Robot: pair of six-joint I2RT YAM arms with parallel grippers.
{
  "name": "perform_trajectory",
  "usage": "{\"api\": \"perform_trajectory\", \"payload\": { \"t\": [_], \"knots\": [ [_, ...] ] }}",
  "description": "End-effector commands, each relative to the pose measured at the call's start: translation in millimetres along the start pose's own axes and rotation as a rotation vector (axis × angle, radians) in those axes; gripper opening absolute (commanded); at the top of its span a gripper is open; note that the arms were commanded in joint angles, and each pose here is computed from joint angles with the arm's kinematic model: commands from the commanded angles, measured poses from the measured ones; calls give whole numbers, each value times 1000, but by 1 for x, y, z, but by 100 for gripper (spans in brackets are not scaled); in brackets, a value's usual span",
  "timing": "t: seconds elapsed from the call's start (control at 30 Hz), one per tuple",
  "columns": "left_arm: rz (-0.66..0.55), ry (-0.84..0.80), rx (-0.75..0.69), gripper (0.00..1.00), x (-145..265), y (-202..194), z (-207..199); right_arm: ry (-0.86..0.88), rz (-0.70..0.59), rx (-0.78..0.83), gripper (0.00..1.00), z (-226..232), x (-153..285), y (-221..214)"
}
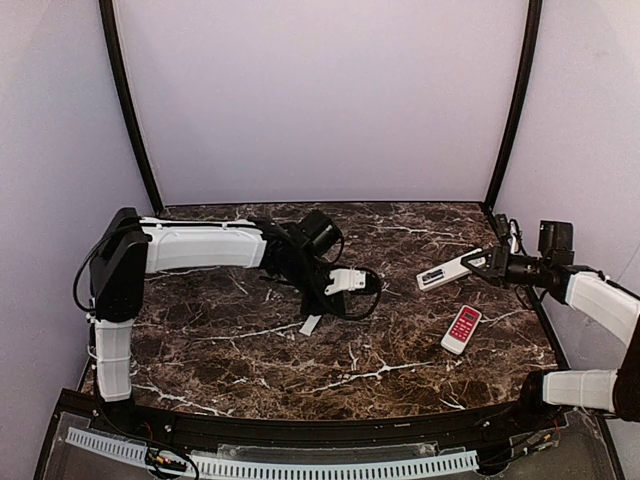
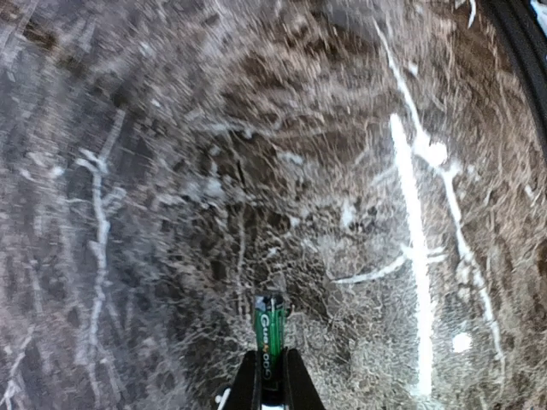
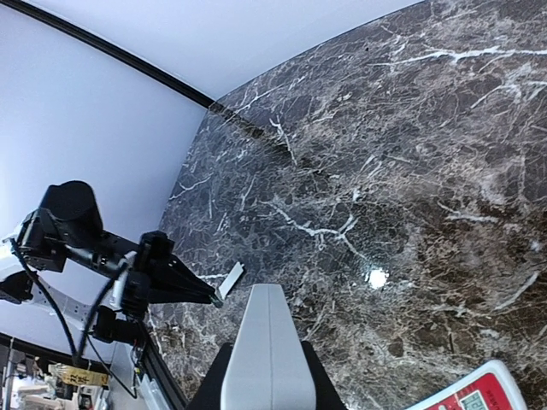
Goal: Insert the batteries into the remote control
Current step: Pick up the battery from the center of the board, then load the battery into the battery compartment.
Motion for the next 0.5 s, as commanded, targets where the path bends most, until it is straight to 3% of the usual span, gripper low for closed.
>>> {"api": "perform_trajectory", "payload": {
  "t": [0.0, 0.13, 0.27, 0.47],
  "knots": [
    [-162, 205, 142, 0, 82, 56, 15, 127, -7, -1, 0, 13, -6, -2],
    [-243, 224, 256, 0, 109, 75, 11, 156, 11, -1, 0, 20, -16, -10],
    [-272, 237, 282, 0, 116, 88, 7, 201, 21, -8, 0, 32, -32, -17],
    [-201, 295, 297, 0, 113, 83, 11, 282, 61, -37, 0, 48, -66, -30]
  ]
}}
Point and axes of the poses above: each gripper's point midway between its finger pads, its own x axis back along the fingers, its own z axis along the line the jaws close on, y = z × x, the point moved 1 cm from there along x, back along the fingers, and after that the axes turned 5 degrees about -x, right-handed, at the moved point
